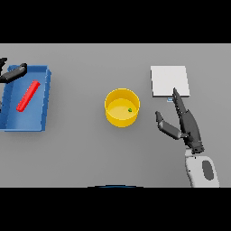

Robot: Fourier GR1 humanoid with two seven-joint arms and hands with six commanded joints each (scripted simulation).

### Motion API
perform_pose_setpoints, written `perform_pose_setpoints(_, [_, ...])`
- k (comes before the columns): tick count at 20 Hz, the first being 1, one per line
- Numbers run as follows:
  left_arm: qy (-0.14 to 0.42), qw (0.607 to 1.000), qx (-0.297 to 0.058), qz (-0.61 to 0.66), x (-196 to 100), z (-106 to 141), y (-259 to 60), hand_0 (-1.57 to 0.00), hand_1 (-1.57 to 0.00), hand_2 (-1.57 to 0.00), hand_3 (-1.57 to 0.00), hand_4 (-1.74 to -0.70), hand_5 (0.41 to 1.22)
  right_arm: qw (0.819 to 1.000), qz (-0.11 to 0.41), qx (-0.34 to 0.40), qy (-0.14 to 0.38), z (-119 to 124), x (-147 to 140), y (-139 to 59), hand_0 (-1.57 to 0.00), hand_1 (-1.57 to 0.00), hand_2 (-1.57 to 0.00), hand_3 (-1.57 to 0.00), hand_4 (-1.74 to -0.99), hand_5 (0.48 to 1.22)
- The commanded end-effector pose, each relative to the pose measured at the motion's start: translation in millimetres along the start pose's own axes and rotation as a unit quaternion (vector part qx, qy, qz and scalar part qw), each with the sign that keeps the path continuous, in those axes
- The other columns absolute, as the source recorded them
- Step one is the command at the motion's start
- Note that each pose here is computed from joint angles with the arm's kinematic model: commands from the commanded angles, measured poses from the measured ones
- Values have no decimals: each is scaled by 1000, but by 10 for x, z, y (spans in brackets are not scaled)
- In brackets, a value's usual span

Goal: Pick up the red beaker and tilt it to pour out 1 green nut into yellow bowl. Pick up the yellow bowl and place it on the metallic measuring scale.

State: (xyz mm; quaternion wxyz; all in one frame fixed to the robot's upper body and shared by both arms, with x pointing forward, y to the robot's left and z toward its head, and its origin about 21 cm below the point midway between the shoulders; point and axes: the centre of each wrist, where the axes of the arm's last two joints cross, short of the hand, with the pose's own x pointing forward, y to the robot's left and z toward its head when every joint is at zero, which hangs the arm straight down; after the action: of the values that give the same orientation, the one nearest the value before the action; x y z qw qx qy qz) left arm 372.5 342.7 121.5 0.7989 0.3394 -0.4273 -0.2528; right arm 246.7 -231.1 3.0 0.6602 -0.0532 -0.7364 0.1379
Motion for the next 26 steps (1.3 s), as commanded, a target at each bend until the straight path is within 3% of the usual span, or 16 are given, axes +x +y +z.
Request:
perform_pose_setpoints(1, [1,1000,4,-9,15,-1,-18,-131,-111,-99,-61,-760,655,1000,3,0,-1,0,4,6,1,1,1,1,-1305,717])
perform_pose_setpoints(5, [-15,1000,20,2,46,31,-47,-53,-45,-40,-25,-730,661,1000,1,5,3,-39,76,50,1,1,1,1,-1277,704])
perform_pose_setpoints(8, [-27,999,33,16,84,56,-64,-27,-22,-20,-12,-718,675,997,79,9,9,-150,196,20,1,1,1,1,-1222,662])
perform_pose_setpoints(10, [-34,998,36,23,128,64,-71,-17,-14,-12,-7,-720,685,994,91,59,-33,-240,292,38,-13,1,1,1,-1167,672])
perform_pose_setpoints(12, [-35,998,35,24,87,59,-57,-10,-9,-8,-4,-726,700,984,122,117,-59,-367,403,1,-8,1,1,1,-1202,683])
perform_pose_setpoints(14, [-38,998,36,28,97,75,-67,-6,-5,-5,-2,-738,709,966,185,168,-71,-518,474,57,-5,1,1,1,-1254,666])
perform_pose_setpoints(16, [-44,998,31,24,77,78,-93,-4,-3,-3,-1,-740,709,948,243,195,-63,-624,518,54,-3,1,1,1,-1255,648])
perform_pose_setpoints(18, [-44,998,27,31,28,92,-78,-2,-2,-1,0,-746,709,914,317,236,-89,-717,620,140,-1,1,1,1,-1234,627])
perform_pose_setpoints(24, [-54,997,28,36,12,94,-84,0,0,0,1,-755,716,839,413,331,-125,-906,800,250,0,1,1,1,-1231,625])
perform_pose_setpoints(26, [-50,998,31,37,29,88,-51,1,1,1,1,-758,717,817,434,358,-129,-961,866,373,1,1,1,1,-1218,636])
